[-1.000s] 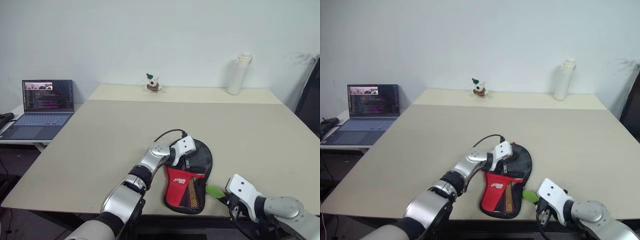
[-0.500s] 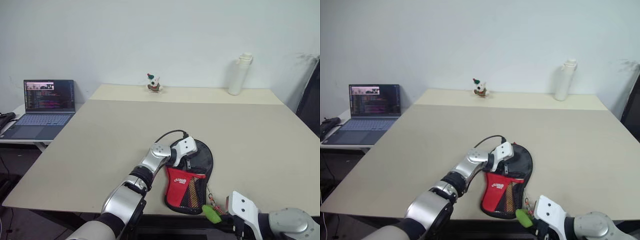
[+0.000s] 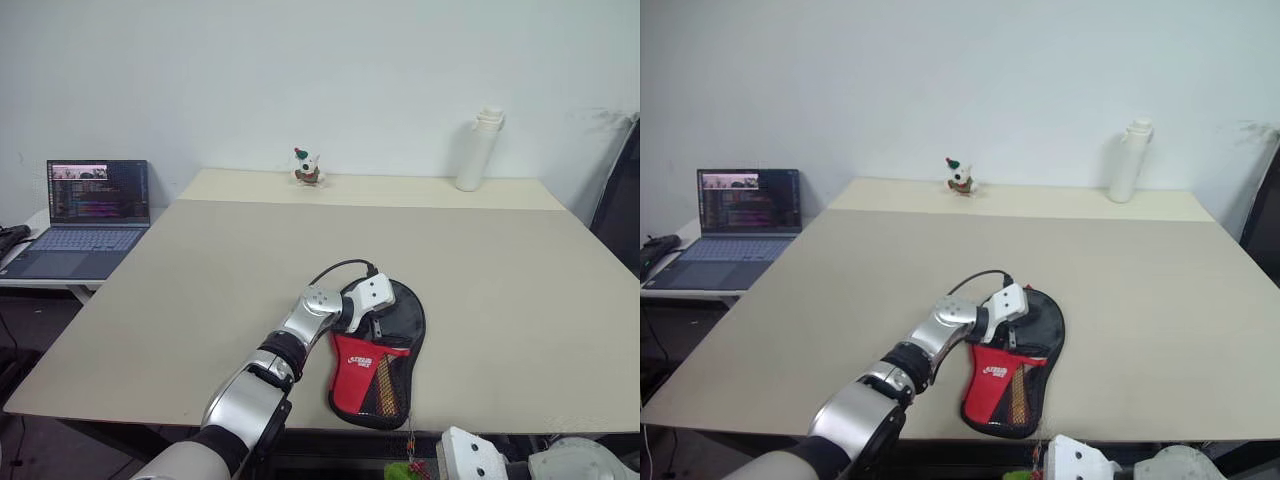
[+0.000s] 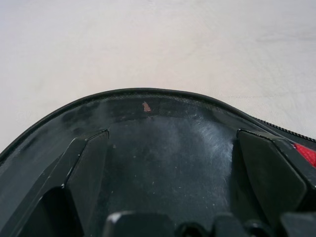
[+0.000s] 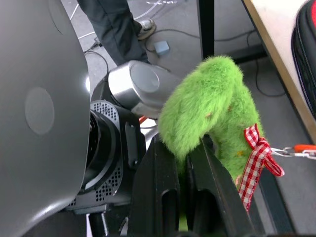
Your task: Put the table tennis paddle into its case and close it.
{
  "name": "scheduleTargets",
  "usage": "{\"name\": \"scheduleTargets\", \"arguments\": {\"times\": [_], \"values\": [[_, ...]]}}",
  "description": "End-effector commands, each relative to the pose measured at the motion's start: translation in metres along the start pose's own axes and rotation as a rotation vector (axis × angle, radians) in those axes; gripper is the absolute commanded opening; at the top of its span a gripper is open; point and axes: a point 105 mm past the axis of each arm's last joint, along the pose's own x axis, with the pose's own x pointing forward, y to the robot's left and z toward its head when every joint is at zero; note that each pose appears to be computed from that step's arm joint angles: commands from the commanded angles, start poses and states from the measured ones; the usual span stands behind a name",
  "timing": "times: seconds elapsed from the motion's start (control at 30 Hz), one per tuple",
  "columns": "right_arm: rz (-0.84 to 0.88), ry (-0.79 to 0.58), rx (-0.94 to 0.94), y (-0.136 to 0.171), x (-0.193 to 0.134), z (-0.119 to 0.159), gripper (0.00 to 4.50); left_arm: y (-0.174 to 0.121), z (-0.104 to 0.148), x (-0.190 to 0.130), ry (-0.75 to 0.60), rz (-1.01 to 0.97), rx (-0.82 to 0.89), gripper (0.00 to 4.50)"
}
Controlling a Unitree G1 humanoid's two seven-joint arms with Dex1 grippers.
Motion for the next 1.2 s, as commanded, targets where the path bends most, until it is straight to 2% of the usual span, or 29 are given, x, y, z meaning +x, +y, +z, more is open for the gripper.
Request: {"name": "scheduleTargets", "arguments": {"times": [0.03,0.07,0.17,0.3,0.6,0.77,0.9,0.97,1.03,1.2], "values": [[0.004,-0.029,-0.064,0.002,-0.003,0.014,0.02,-0.016,-0.034,0.000,0.124,-0.042,-0.042,4.50],[-0.015,-0.039,-0.055,-0.003,-0.005,0.016,0.02,-0.016,-0.034,0.000,0.123,-0.041,-0.043,4.50],[-0.057,-0.061,-0.062,-0.017,-0.011,0.025,0.76,-0.016,-0.034,0.001,0.120,-0.039,-0.044,4.50],[-0.071,-0.096,-0.039,-0.026,-0.017,0.036,2.09,-0.018,-0.032,0.003,0.108,-0.039,-0.048,4.50],[-0.093,-0.143,0.047,-0.038,-0.033,0.051,2.09,-0.021,-0.030,0.005,0.078,-0.035,-0.060,4.50],[-0.331,-0.204,0.082,-0.107,-0.060,0.050,2.09,-0.010,-0.012,-0.013,-0.025,-0.010,-0.067,4.50],[-0.498,-0.266,0.049,-0.147,-0.076,0.049,2.09,0.002,0.003,-0.044,-0.105,0.030,-0.091,4.50],[-0.571,-0.331,-0.002,-0.170,-0.083,0.051,2.09,0.009,0.011,-0.084,-0.156,0.087,-0.100,4.50],[-0.591,-0.360,-0.035,-0.183,-0.084,0.053,2.09,0.013,0.014,-0.116,-0.182,0.159,-0.127,4.50],[-0.612,-0.405,-0.028,-0.213,-0.090,0.049,2.09,0.006,0.008,-0.160,-0.197,0.325,-0.217,4.50]]}}
